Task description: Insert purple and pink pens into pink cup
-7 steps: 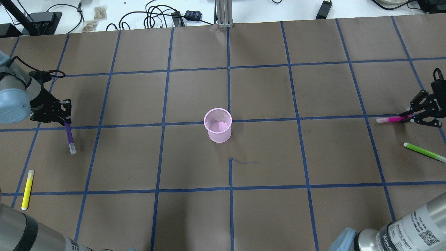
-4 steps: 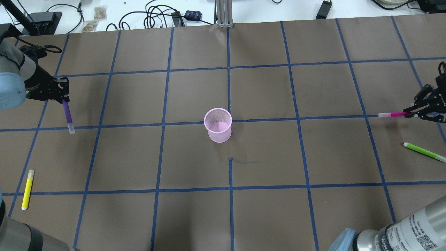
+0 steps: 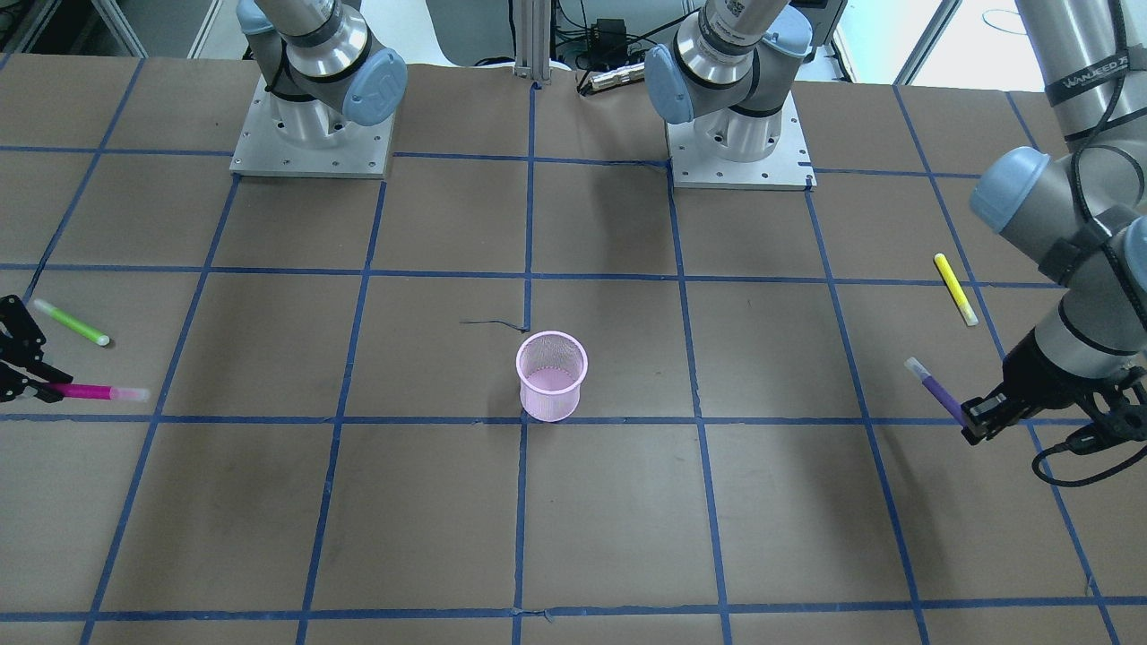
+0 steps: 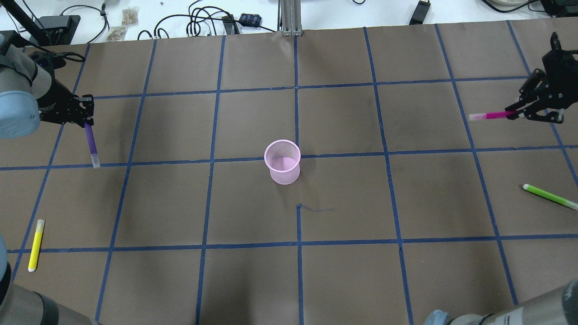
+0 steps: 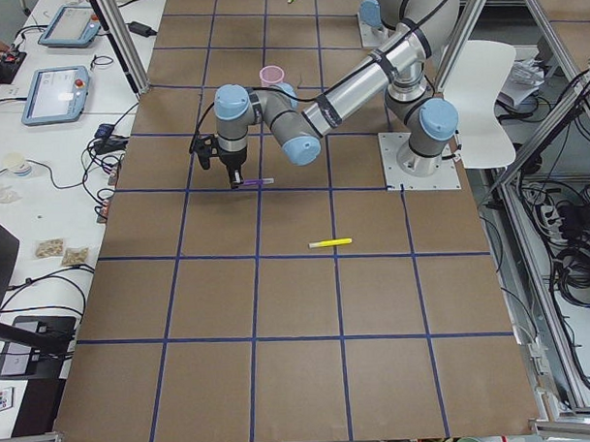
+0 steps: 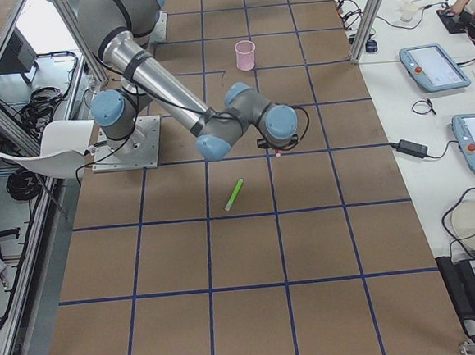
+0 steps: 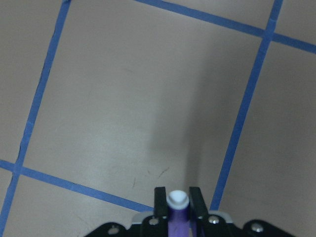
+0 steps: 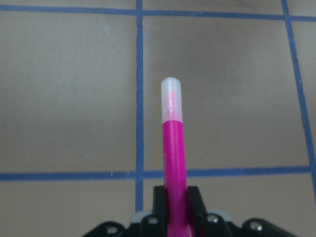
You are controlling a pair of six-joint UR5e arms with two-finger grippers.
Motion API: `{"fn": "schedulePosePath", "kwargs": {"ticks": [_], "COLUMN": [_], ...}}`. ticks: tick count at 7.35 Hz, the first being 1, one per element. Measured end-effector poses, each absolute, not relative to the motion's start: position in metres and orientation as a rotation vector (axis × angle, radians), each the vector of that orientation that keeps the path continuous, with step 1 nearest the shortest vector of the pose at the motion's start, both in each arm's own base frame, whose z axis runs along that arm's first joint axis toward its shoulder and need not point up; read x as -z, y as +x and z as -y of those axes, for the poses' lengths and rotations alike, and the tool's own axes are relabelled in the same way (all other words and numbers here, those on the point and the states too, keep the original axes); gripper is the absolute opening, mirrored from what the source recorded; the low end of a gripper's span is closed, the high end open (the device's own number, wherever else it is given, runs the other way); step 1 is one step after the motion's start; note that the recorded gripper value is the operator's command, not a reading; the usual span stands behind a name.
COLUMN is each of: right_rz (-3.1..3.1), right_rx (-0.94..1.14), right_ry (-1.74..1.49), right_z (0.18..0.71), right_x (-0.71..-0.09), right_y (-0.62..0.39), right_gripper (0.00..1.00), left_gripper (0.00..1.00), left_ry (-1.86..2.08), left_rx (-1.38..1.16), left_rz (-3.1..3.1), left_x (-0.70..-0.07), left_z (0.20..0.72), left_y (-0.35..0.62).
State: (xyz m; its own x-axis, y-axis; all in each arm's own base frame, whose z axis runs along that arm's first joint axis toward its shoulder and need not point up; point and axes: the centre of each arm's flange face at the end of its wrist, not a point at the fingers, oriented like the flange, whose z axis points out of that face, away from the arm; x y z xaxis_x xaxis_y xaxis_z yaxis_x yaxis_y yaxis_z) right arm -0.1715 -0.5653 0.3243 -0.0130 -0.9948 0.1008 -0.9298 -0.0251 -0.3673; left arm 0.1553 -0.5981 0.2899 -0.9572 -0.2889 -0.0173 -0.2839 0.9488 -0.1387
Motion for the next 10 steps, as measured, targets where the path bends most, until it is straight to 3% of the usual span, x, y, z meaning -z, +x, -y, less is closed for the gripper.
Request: {"fn": "schedulePosePath", "kwargs": {"ticks": [4,7,10], "right_rz": [-2.186,-2.317,-2.497], "right_rx": [0.403,0.272,0.107], "right_ry": [-2.043,-2.19,-2.26], "right_z": [0.554,0.518,0.493], "right_x": [-0.419,-0.426,-0.393], "right_y": [0.052,0.22,0.31], "right_gripper": [0.0,0.0,0.0], "left_gripper": [0.0,0.0,0.0], "left_ry": [-0.446,-0.446,-0.449], "left_rx": [0.208,0.209,0.204], "left_rz": [-3.068,-3.068,-3.07], "left_x": [-0.287,-0.286,-0.284], "left_z": [0.6,0.6,0.598], "left_y": [0.155,0.155,0.154]}}
